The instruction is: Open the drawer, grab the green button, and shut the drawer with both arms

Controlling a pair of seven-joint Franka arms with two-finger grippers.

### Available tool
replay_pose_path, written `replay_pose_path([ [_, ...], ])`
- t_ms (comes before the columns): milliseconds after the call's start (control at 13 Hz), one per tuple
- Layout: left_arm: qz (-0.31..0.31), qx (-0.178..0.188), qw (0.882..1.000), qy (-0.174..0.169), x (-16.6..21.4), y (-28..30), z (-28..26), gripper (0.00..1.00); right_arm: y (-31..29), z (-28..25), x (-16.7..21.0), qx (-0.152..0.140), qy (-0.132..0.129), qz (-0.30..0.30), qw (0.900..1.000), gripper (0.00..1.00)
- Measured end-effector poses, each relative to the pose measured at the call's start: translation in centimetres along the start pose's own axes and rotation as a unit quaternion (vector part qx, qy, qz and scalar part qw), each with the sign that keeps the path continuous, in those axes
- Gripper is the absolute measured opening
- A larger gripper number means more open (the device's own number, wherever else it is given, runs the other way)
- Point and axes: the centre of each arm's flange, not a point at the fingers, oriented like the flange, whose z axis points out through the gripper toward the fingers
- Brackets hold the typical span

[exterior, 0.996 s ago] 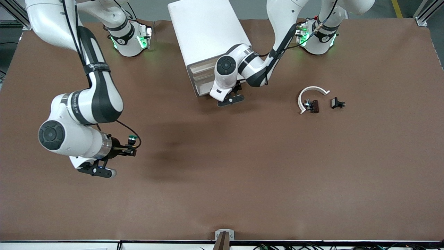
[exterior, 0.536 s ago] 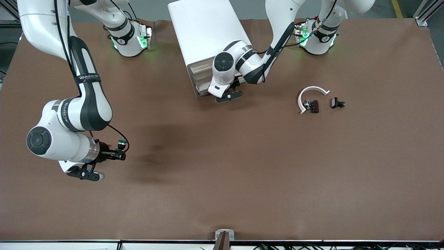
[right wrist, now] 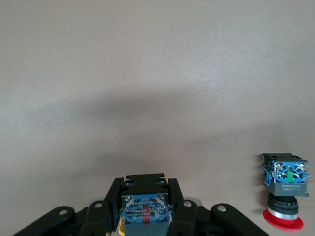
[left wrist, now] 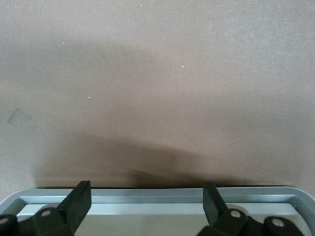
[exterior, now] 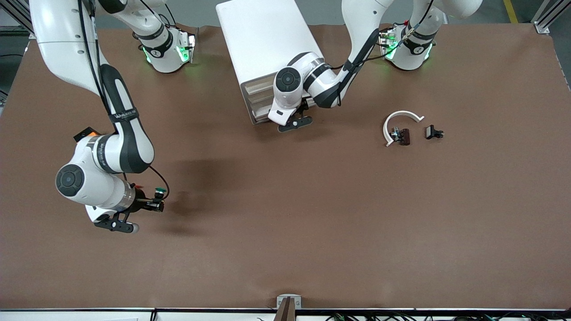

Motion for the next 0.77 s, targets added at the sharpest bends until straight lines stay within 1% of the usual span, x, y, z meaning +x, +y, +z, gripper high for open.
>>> replay_pose_path([
  [230, -0.009, -0.005, 1.0, -0.002, 1.6, -0.4, -0.5, 1.0, 0.3, 1.3, -0.6, -0.005, -0.007, -0.003, 1.0, 0.41],
  [383, -0.016, -0.009, 1.0, -0.01, 2.3, -0.5, -1.0, 1.0, 0.7, 1.7, -0.7, -0.017, -0.007, -0.01, 1.0, 0.41],
  [613, -0.028, -0.011, 0.998, -0.047, 1.7, -0.1, -1.4, 1.0, 2.1, 3.3, -1.3, -0.035, 0.005, -0.02, 0.999, 0.41],
  [766, -0.035, -0.01, 0.997, -0.075, 0.4, 0.2, -1.5, 1.0, 3.2, 4.6, -1.9, -0.04, 0.008, -0.018, 0.999, 0.41],
])
